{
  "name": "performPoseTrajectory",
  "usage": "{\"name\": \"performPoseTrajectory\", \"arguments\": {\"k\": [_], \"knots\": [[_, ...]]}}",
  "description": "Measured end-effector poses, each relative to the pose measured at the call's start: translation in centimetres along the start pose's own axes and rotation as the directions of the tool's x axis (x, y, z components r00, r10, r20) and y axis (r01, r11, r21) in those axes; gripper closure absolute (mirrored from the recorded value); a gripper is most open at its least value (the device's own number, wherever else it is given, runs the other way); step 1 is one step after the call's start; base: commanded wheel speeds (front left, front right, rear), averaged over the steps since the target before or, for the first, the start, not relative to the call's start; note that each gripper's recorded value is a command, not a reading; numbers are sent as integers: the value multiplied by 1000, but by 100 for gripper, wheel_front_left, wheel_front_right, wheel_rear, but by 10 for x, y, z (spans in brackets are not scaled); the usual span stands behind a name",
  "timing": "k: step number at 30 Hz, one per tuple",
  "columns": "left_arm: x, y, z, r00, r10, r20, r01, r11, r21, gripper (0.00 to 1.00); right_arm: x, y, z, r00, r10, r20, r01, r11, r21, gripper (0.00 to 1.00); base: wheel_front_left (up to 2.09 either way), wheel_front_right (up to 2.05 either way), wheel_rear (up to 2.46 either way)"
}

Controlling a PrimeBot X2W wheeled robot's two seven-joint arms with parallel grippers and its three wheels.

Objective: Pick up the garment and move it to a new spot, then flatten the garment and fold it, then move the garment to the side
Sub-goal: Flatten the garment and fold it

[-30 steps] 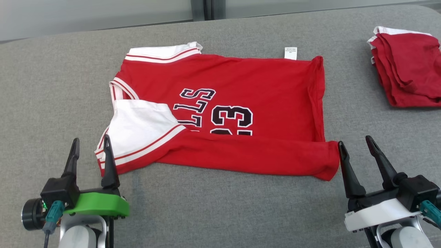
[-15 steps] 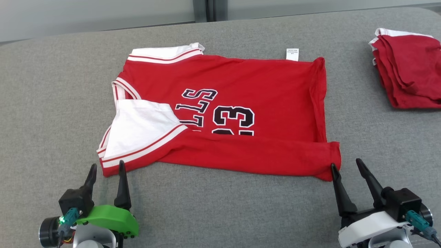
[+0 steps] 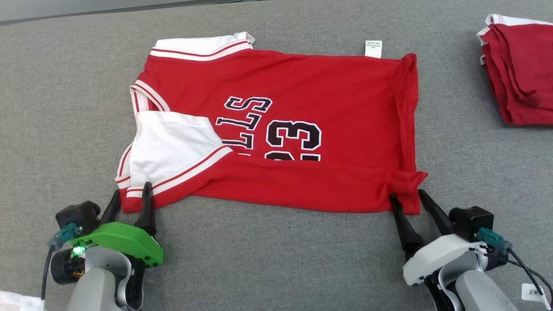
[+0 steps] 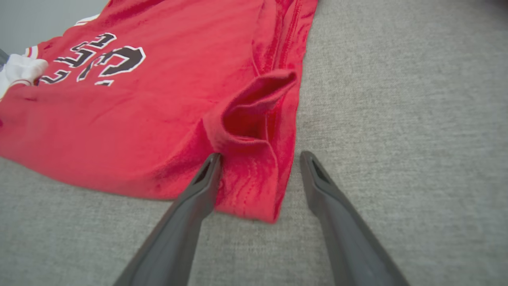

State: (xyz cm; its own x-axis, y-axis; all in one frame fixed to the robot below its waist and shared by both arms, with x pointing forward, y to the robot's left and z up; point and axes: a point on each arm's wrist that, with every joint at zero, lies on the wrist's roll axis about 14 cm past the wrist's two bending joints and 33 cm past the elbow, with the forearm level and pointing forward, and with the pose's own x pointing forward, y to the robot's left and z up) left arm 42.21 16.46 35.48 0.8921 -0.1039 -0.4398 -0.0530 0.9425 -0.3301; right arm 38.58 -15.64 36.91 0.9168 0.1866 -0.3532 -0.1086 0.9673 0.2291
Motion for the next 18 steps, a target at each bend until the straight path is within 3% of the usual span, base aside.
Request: {"name": "performPoseTrajectory", "arguments": {"k": [1, 2, 3, 9, 18], "knots": [[2, -2, -1, 1000, -7, -10, 7, 1000, -6, 13, 1, 0, -1, 1000, 2, -6, -2, 1000, 5, 39, 0, 0, 0], [3, -2, -1, 1000, -10, -18, 10, 1000, -10, 70, 3, 0, -1, 1000, 3, -7, -3, 1000, 10, 100, 0, 0, 0], [4, -3, -2, 999, -16, -28, 15, 1000, -19, 100, 4, 0, -1, 1000, 4, -11, -4, 1000, 11, 100, 0, 0, 0], [2, -6, 10, 999, -34, 19, 34, 999, -16, 100, 4, 1, 4, 999, 33, -14, -33, 999, -6, 100, 0, 0, 0], [-33, 15, 14, 997, 37, 68, -36, 999, -23, 100, -8, 0, 17, 995, 89, -33, -91, 994, -61, 100, 0, 0, 0]]}}
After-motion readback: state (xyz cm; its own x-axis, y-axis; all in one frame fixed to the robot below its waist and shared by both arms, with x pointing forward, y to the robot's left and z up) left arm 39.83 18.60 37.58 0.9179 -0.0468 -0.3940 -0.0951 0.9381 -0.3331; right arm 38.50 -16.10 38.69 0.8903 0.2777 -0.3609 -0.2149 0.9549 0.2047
